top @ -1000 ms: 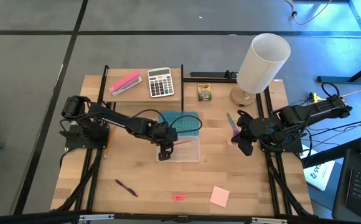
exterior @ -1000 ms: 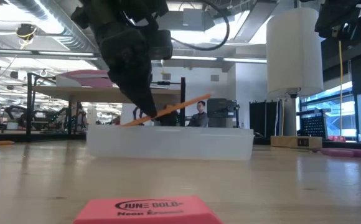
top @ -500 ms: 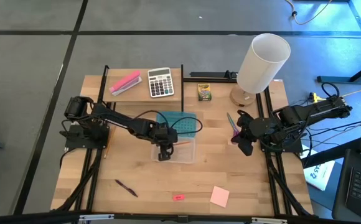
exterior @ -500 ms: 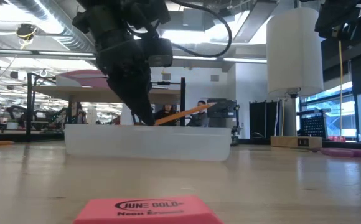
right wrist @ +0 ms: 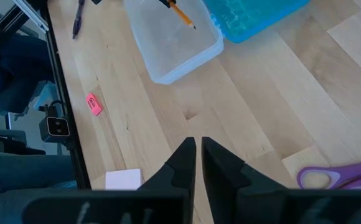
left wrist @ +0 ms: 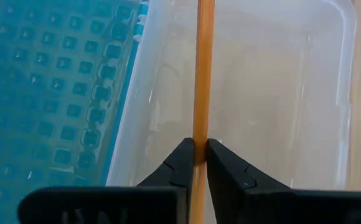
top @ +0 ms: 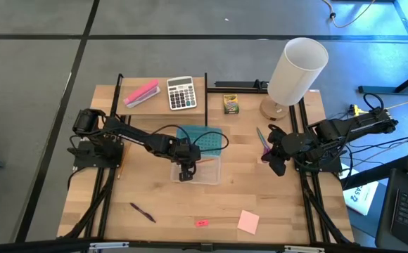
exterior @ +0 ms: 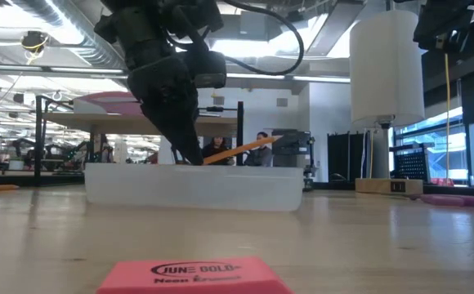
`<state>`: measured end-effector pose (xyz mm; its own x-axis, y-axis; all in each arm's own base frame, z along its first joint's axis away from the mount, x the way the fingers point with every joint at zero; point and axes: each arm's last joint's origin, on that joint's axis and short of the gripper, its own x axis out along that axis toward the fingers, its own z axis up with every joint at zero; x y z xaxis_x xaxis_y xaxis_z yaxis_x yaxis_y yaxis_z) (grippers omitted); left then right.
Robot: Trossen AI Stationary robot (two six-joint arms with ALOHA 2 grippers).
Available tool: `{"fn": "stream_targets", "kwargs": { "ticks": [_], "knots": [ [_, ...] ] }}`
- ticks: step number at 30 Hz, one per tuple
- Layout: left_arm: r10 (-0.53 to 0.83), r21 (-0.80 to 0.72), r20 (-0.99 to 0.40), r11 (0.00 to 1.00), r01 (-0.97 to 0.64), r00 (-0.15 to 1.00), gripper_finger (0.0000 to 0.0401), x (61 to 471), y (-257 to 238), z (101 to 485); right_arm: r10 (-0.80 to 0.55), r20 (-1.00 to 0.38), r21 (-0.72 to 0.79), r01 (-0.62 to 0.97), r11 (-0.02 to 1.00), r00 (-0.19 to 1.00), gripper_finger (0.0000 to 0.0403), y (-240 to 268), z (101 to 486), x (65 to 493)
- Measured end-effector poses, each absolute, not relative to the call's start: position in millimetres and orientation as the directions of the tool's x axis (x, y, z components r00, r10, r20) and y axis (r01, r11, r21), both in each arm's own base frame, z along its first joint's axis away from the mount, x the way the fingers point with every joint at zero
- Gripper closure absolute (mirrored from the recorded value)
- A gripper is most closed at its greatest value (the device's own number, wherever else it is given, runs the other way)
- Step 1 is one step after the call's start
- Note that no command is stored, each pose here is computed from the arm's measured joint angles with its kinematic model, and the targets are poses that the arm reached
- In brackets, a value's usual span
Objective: Pack school essentials
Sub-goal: Put the right orange pencil into the blue supply box, then put the orange pencil into the blue supply box
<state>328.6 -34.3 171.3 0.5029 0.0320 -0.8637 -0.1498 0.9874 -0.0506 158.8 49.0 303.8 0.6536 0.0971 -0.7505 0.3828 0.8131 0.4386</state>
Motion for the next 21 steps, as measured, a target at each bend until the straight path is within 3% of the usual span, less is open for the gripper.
{"fn": "stream_targets", "kwargs": {
  "ticks": [7,14,21],
  "knots": [
    [0.032,-0.052,-0.864,0.987,-0.152,0.503,0.0323,328.6,-34.3,171.4,0.098,-0.75,0.439,0.382,0.813,0.654,0.0373,49.0,303.9,158.8],
    [0.032,-0.071,-0.863,0.981,-0.183,0.505,0.0325,328.4,-34.1,172.2,0.097,-0.751,0.439,0.382,0.813,0.654,0.0373,49.0,303.8,158.8],
    [-0.014,-0.228,-0.833,0.92,-0.319,0.554,0.0325,321.4,-25.9,195.4,0.098,-0.75,0.439,0.382,0.813,0.654,0.0373,49.0,303.8,158.8]
  ]
}}
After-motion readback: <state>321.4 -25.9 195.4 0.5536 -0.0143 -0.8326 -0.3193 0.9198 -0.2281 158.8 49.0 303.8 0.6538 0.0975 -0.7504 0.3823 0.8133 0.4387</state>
